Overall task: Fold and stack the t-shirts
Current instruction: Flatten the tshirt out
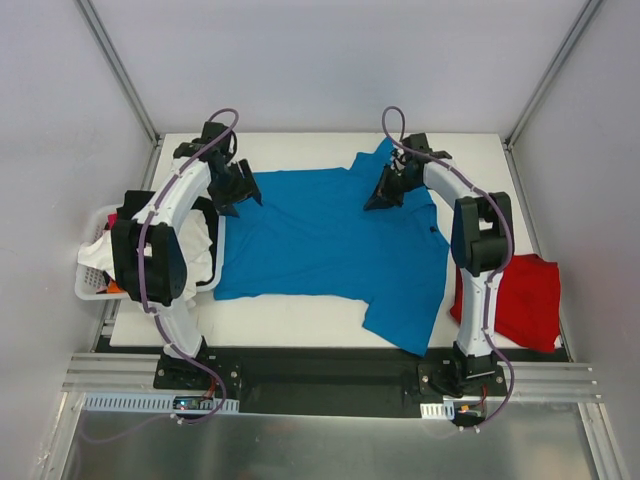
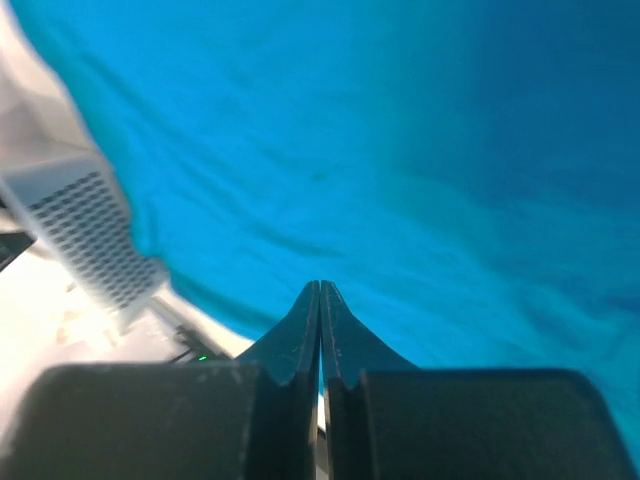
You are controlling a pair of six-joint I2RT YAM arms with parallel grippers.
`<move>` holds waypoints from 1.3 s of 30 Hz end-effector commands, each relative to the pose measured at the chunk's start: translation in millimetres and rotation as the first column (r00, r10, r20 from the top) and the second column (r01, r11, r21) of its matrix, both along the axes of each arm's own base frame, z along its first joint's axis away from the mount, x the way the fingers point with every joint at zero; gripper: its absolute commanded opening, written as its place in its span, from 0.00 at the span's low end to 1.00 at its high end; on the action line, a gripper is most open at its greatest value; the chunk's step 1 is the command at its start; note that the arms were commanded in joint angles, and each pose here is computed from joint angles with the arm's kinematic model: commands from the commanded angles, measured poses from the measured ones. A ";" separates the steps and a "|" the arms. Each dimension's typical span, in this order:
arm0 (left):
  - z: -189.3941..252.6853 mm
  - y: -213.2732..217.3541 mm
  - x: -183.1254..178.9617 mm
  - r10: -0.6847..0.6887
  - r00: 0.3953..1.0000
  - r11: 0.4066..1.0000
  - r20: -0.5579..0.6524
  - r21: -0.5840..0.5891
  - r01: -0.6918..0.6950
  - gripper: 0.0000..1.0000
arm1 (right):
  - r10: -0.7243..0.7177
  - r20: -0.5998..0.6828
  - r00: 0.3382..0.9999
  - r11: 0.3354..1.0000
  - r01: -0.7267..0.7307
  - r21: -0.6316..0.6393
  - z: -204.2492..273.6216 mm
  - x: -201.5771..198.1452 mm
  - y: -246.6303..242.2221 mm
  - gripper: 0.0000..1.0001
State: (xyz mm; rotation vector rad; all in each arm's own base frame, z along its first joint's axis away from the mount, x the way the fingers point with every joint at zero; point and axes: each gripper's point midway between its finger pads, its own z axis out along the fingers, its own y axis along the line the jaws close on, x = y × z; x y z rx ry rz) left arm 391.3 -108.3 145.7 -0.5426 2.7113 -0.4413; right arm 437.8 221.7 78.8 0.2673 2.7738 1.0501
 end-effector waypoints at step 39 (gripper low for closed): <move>-113.5 -8.5 46.0 -0.090 0.977 0.984 -0.194 0.134 0.118 0.20 | 0.008 -0.084 0.996 0.975 0.011 0.223 -14.4 24.7 5.0 0.01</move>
